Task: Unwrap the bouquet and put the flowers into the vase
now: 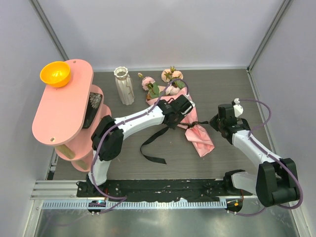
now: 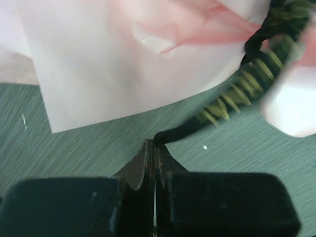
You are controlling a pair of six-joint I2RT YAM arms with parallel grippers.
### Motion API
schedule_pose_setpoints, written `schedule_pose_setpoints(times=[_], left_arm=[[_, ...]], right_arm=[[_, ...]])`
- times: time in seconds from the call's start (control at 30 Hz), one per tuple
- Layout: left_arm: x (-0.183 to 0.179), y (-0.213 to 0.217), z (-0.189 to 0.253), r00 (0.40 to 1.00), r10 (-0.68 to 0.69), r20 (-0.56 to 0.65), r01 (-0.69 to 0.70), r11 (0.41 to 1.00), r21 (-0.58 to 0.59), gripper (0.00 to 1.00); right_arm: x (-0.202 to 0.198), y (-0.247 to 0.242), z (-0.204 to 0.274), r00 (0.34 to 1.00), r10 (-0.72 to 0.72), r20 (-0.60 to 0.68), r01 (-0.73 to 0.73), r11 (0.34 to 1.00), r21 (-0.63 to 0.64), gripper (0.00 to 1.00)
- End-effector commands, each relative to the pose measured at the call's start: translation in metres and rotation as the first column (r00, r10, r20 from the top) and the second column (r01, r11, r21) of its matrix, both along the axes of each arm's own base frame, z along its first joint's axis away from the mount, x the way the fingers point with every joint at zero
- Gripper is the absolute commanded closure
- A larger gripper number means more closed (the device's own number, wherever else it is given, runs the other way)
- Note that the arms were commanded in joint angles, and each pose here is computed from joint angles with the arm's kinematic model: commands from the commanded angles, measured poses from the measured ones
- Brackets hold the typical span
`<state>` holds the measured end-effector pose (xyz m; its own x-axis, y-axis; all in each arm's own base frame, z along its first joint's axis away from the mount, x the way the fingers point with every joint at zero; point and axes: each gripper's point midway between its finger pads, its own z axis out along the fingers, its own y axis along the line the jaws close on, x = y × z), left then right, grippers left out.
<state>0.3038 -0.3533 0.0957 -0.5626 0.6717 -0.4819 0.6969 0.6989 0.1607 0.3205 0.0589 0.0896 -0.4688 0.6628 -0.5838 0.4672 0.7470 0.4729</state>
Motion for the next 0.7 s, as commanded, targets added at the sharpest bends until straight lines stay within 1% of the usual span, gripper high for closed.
schedule_pose_setpoints(times=[0.0,0.13,0.27,0.3,0.37,0.43,0.5,0.53,0.57,0.6,0.63,0.67], left_arm=[[0.006,0.015,0.039,0.996,0.042,0.073,-0.042,0.999,-0.001,1.0],[0.006,0.017,0.046,0.995,0.047,0.084,-0.046,0.999,-0.009,1.0],[0.0,0.017,0.05,0.998,0.016,0.062,-0.015,1.0,-0.013,1.0],[-0.003,0.014,0.053,0.999,0.002,0.05,0.0,1.0,-0.03,1.0],[-0.008,0.013,0.053,0.999,-0.021,0.033,0.023,0.999,-0.037,1.0],[-0.013,0.009,0.055,0.999,-0.047,0.004,0.047,0.998,-0.05,1.0],[-0.016,0.006,0.059,0.999,-0.045,-0.017,0.044,0.996,-0.082,1.0],[-0.016,0.004,0.061,0.999,-0.043,-0.02,0.041,0.994,-0.098,0.98],[-0.015,0.004,0.064,0.999,-0.039,-0.02,0.037,0.993,-0.108,0.88],[-0.013,0.006,0.066,0.999,-0.031,-0.017,0.029,0.993,-0.116,0.6],[-0.01,0.006,0.074,1.0,-0.023,0.002,0.023,0.99,-0.14,0.5],[-0.011,0.008,0.072,1.0,-0.021,0.003,0.021,0.989,-0.143,0.42]], right_arm=[[0.004,-0.03,-0.004,0.996,-0.086,-0.005,0.086,0.993,-0.083,0.99],[0.006,-0.042,-0.008,0.995,-0.097,-0.024,0.094,0.989,-0.111,0.99],[0.006,-0.047,0.0,0.998,-0.062,-0.005,0.06,0.984,-0.166,0.97],[0.004,-0.051,0.005,0.999,-0.054,0.001,0.053,0.98,-0.193,0.97],[0.0,-0.064,0.01,0.996,-0.092,0.005,0.091,0.963,-0.252,0.97],[-0.002,-0.071,0.017,0.995,-0.1,0.019,0.101,0.952,-0.29,0.97],[-0.002,-0.075,0.021,0.996,-0.083,0.014,0.083,0.941,-0.328,0.92],[0.0,-0.073,0.022,0.999,-0.051,0.008,0.051,0.939,-0.34,0.83],[0.001,-0.063,0.023,1.0,0.017,-0.004,-0.017,0.946,-0.324,0.79],[0.003,-0.058,0.028,0.999,0.049,-0.001,-0.047,0.946,-0.322,0.75],[0.004,-0.054,0.031,0.996,0.088,-0.001,-0.083,0.942,-0.326,0.67],[0.002,-0.049,0.034,0.994,0.11,0.002,-0.103,0.942,-0.319,0.63]])
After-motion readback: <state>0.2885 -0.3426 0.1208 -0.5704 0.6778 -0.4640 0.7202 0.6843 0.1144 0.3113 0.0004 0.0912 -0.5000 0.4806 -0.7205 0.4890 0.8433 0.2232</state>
